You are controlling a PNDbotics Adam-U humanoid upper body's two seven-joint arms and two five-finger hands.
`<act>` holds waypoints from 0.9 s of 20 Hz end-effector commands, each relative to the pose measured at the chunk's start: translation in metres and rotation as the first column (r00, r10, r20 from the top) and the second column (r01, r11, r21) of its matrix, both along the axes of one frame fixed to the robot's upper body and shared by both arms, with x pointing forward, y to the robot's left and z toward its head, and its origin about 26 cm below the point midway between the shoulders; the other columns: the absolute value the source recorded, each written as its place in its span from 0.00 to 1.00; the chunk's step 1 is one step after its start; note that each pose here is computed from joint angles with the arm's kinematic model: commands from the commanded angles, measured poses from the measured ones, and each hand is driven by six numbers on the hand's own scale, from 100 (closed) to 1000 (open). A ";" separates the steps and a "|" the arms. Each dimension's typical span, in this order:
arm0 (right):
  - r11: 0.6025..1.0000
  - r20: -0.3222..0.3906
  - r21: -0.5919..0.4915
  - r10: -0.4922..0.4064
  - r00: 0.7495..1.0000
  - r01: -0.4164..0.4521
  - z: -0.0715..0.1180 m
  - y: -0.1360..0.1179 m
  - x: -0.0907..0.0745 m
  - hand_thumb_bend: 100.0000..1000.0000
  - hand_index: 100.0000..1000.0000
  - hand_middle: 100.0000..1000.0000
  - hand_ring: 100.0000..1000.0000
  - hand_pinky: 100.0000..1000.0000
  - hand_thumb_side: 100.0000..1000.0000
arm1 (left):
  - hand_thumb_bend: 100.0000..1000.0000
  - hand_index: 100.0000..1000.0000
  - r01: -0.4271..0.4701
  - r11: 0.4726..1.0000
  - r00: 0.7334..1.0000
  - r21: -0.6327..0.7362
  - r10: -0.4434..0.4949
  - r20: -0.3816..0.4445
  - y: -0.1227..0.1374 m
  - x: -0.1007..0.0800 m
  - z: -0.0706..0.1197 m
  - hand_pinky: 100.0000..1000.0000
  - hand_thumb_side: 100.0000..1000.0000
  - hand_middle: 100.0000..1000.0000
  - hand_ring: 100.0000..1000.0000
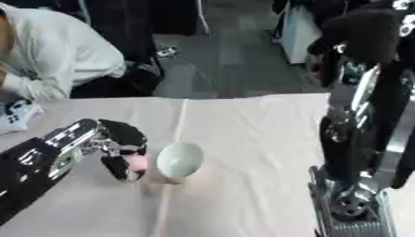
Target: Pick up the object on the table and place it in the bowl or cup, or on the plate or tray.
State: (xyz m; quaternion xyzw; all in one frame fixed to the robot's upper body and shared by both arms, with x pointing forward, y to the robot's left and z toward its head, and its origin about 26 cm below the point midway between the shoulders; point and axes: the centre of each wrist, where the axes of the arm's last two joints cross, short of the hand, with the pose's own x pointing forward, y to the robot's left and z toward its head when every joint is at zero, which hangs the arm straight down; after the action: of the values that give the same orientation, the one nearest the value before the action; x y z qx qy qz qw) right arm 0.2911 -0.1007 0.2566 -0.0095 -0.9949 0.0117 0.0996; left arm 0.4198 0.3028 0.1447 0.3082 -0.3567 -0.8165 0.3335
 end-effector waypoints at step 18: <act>1.000 0.018 0.002 0.008 1.000 -0.008 0.004 -0.001 -0.002 0.00 0.47 0.35 0.30 0.00 0.59 | 0.00 0.31 0.079 0.971 0.976 -0.227 -0.029 0.216 -0.028 0.002 0.082 0.00 0.51 0.01 0.00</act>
State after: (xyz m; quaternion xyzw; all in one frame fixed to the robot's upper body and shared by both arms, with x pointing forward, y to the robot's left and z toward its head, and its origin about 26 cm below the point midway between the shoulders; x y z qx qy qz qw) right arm 0.2911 -0.1008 0.2565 -0.0081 -0.9949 0.0117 0.0999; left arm 0.4199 0.2738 0.2136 0.3329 -0.4772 -0.7511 0.3118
